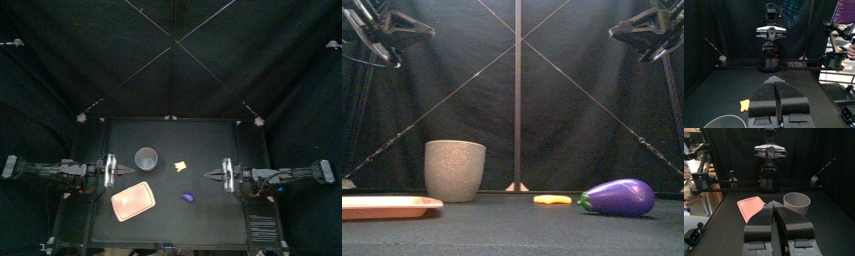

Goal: Pick the fries then place it in the grey bowl
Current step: Pick the fries

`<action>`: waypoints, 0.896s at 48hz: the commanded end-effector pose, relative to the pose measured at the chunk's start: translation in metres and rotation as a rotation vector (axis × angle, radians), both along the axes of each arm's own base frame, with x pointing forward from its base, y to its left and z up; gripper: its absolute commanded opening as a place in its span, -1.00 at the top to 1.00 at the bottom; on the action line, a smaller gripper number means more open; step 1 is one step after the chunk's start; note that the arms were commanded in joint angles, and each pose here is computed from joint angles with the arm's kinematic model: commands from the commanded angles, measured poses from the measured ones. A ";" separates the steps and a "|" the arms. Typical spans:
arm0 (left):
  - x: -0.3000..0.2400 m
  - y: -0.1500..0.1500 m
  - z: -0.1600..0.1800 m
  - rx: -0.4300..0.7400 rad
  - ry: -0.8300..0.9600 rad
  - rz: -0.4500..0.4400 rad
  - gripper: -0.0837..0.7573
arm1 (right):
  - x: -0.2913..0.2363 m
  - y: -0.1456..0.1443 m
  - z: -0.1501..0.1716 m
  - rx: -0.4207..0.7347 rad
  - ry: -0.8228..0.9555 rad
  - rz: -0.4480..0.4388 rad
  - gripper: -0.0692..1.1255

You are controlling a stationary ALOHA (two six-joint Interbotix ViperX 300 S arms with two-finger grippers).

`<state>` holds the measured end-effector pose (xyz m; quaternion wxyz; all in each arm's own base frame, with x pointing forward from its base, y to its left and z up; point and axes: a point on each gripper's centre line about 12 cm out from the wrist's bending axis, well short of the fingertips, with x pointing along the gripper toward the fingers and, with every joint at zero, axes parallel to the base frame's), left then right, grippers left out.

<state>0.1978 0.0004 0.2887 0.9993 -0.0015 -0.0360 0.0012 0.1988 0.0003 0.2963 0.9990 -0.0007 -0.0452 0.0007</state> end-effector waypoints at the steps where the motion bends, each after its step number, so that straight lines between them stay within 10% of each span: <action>1: 0.005 0.003 0.008 -0.001 -0.011 0.016 0.93 | 0.007 -0.009 -0.002 0.005 0.021 -0.041 0.88; 17: 0.005 0.017 0.004 -0.061 0.022 0.086 0.82 | 0.042 -0.092 -0.022 0.065 0.303 -0.362 0.67; 33: 0.005 0.018 0.006 -0.049 0.019 0.092 0.82 | 0.069 -0.109 -0.038 0.091 0.397 -0.385 -0.96; 43: 0.004 0.020 0.004 -0.042 0.023 0.102 0.82 | 0.081 -0.120 -0.037 0.213 0.195 -0.437 -0.82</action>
